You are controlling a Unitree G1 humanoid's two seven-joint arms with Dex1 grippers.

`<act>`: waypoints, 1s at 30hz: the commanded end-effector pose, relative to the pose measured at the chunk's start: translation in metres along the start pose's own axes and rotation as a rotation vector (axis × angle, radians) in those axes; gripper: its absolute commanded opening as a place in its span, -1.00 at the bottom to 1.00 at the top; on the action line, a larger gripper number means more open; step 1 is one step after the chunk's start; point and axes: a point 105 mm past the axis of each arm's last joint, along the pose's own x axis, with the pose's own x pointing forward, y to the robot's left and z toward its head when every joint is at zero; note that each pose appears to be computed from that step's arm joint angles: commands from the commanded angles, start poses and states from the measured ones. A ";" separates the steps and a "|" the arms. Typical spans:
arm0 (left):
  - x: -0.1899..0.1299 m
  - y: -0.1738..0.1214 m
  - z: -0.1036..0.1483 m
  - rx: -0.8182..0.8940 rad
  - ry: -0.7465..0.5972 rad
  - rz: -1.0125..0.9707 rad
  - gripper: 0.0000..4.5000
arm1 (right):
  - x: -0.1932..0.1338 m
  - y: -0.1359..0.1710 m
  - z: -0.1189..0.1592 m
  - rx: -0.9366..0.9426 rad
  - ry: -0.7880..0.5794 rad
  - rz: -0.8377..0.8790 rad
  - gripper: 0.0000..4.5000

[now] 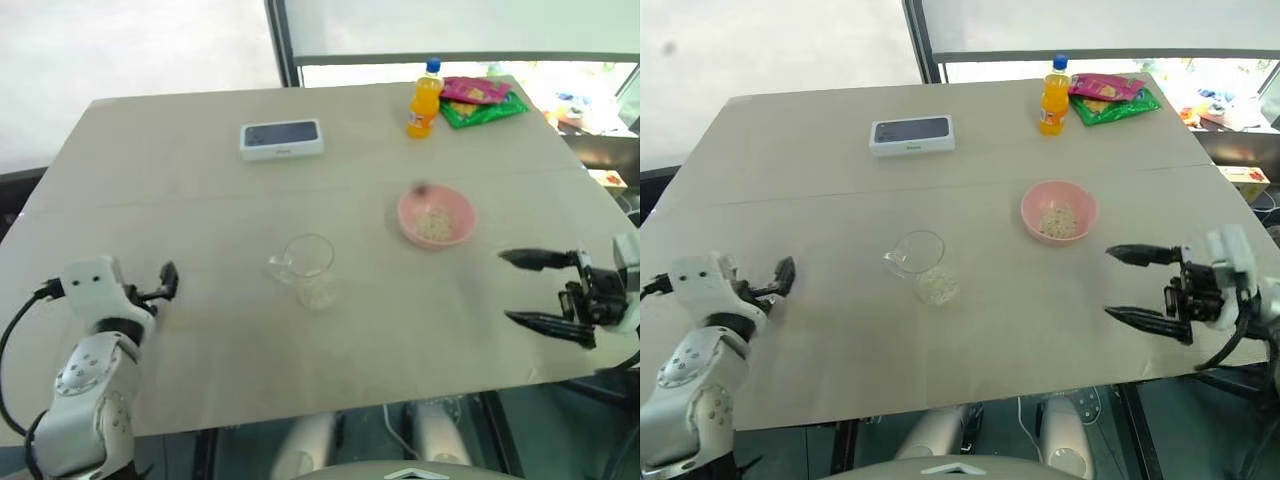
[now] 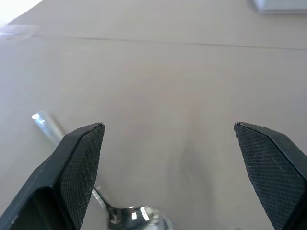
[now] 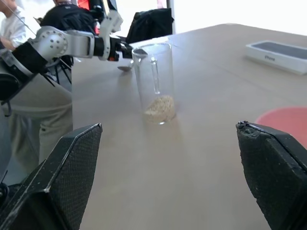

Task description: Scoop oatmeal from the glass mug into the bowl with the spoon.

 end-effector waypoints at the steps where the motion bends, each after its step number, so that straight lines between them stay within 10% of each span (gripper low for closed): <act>1: -0.006 0.012 0.003 -0.034 0.012 0.077 0.98 | 0.004 0.000 0.014 -0.052 -0.005 0.041 1.00; 23: 0.023 0.045 -0.014 -0.215 0.124 0.243 0.98 | 0.005 -0.002 -0.002 -0.084 0.035 -0.054 1.00; 30: 0.014 0.055 -0.034 -0.394 0.199 0.355 -0.19 | 0.004 -0.004 -0.005 -0.093 0.037 -0.068 1.00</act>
